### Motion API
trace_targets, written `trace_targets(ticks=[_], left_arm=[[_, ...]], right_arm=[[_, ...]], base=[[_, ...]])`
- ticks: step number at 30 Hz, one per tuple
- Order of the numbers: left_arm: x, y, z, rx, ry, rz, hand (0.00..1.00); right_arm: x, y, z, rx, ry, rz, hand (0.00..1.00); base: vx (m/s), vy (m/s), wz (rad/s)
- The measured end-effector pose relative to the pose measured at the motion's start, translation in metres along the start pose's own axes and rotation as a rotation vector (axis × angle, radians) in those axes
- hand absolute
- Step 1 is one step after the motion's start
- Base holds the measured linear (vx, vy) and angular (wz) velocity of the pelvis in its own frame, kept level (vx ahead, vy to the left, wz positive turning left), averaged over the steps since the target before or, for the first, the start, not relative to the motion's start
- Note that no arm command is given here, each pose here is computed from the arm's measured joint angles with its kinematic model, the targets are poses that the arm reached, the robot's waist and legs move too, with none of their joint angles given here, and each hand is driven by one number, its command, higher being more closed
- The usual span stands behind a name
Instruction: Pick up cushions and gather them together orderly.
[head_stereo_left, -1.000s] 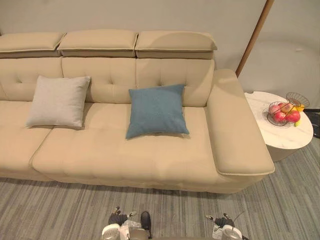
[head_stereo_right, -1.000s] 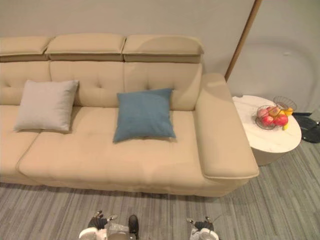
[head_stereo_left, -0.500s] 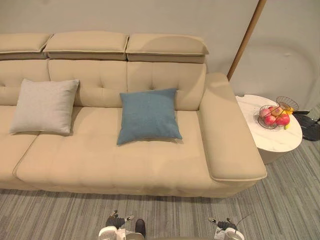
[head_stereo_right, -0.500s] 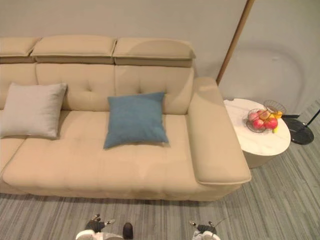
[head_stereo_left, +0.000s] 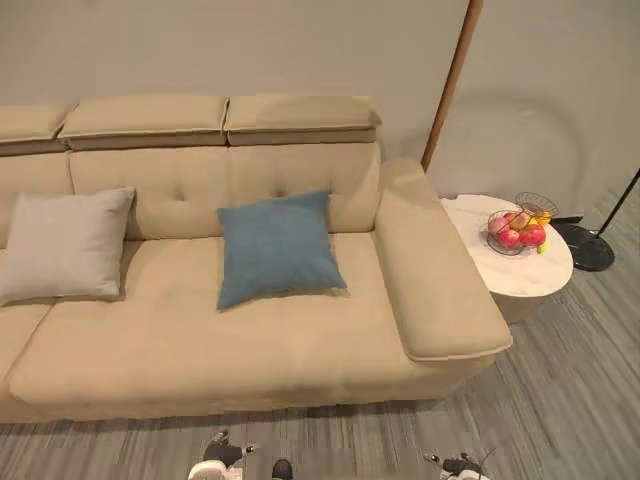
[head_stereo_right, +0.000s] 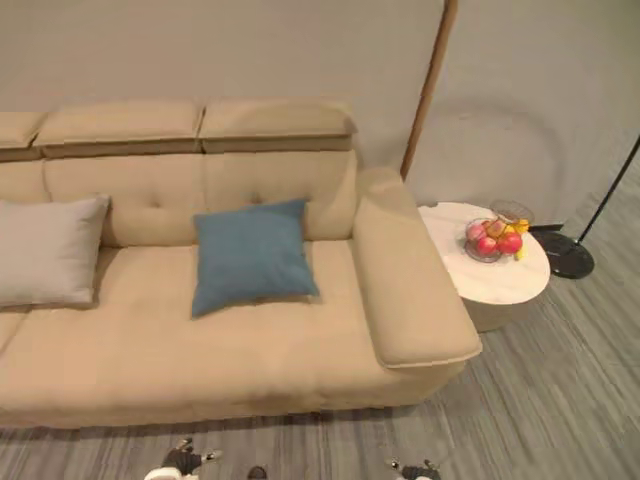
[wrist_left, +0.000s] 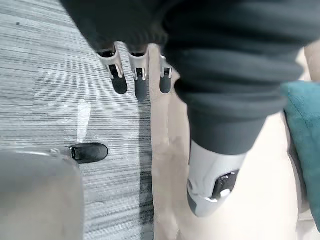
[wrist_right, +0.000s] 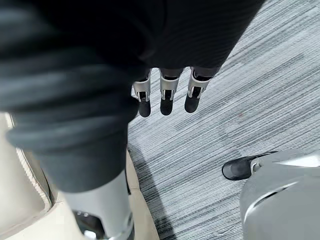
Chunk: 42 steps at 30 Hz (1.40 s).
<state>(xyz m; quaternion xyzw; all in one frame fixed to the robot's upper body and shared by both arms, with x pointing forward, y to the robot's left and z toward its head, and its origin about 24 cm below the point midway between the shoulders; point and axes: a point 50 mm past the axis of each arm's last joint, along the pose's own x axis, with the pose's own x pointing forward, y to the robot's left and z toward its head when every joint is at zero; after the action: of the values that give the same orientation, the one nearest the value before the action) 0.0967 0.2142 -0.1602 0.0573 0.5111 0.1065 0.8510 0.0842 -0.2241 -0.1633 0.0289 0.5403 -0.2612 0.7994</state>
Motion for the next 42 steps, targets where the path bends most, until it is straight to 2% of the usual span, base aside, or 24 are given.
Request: trace_targets(ticks=[10, 27, 30, 34, 38, 42], left_arm=[[0.001, 0.006, 0.005, 0.007, -0.013, 0.011, 0.0], [0.003, 0.004, 0.013, -0.009, -0.025, -0.004, 0.0], [0.003, -0.001, 0.015, -0.017, -0.032, -0.017, 0.0], [0.003, -0.005, 0.016, -0.058, -0.031, -0.018, 0.0], [0.005, -0.006, 0.029, -0.069, -0.072, -0.017, 0.0], [0.004, -0.019, 0.031, -0.093, -0.077, -0.044, 0.0]], right_arm=[[0.001, 0.009, 0.013, 0.023, -0.028, 0.02, 0.0], [-0.002, 0.009, 0.001, 0.022, -0.018, 0.036, 0.0], [-0.002, 0.008, 0.006, 0.026, -0.04, 0.033, 0.0], [-0.002, 0.022, 0.038, 0.031, -0.133, 0.069, 0.0], [-0.005, 0.034, 0.044, -0.036, -0.169, 0.105, 0.0], [-0.002, 0.025, 0.043, -0.096, -0.162, 0.085, 0.0]], base=[[0.04, -0.017, 0.02], [-0.04, -0.002, -0.36], [0.08, 0.034, -0.93], [0.06, 0.024, -2.06], [0.02, -0.059, -1.91], [0.02, -0.067, -1.43]])
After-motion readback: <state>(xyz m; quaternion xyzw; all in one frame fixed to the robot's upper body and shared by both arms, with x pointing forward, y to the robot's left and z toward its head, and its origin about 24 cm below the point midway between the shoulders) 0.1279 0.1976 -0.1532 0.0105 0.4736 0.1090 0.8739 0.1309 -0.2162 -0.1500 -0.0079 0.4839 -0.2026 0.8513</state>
